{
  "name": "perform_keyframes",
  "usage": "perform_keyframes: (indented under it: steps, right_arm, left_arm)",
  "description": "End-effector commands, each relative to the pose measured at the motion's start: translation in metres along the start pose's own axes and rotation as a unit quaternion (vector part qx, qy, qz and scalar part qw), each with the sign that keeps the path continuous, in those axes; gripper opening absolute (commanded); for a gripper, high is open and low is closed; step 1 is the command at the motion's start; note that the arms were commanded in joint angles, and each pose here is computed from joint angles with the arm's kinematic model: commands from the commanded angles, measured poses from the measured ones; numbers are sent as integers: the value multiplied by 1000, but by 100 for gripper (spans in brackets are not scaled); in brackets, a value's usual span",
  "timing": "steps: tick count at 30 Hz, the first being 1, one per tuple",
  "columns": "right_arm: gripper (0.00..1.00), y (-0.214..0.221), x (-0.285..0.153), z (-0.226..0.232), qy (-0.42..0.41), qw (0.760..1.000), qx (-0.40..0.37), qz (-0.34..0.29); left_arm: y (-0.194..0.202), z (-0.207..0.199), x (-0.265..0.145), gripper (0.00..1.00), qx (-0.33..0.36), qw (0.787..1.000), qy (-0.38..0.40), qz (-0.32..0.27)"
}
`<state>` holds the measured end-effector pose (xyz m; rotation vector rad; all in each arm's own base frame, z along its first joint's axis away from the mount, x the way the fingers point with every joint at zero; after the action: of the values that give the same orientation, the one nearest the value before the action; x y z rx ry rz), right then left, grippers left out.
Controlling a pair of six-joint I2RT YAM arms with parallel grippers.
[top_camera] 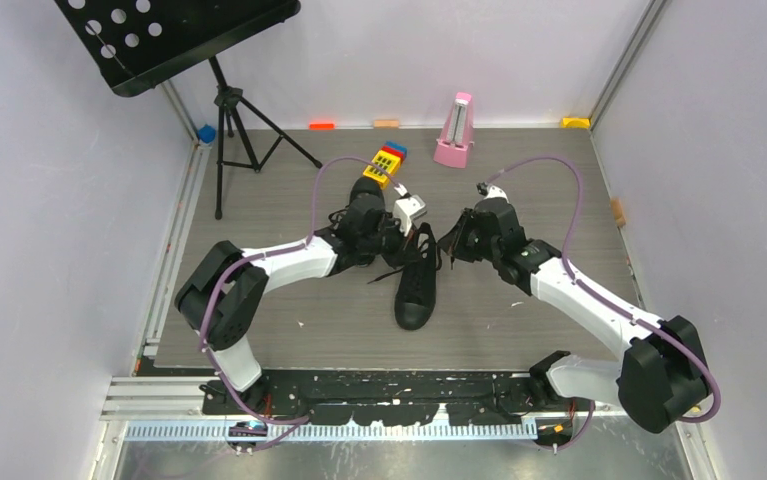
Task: Tie the shoes
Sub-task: Cross the shoelace with the shoelace.
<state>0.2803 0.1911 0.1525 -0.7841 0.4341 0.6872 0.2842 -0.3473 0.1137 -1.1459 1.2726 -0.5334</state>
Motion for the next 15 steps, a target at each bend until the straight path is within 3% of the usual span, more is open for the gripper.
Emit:
perform_keyframes:
  steps: [1,15]
  right_arm:
    - [0,-13,-5,45,-89,995,-46,2]
    - [0,-19,6,60,-116,992,-54,-6]
  left_arm:
    - [-17,2,2,0,24,1000,0,-11]
    - [-13,-3,10,0,42,999,11,-2]
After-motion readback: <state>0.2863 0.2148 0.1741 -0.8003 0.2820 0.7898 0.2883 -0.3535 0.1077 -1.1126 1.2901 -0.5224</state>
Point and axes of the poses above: each gripper's point midway between its finger pads, its own x axis out along the fingers, its own z axis along the line the jaws close on, y = z × x, the point moved 2 cm from there along -x, back along the fingers, and after that the axes turned 10 degrees about x, right-handed, at the moved point
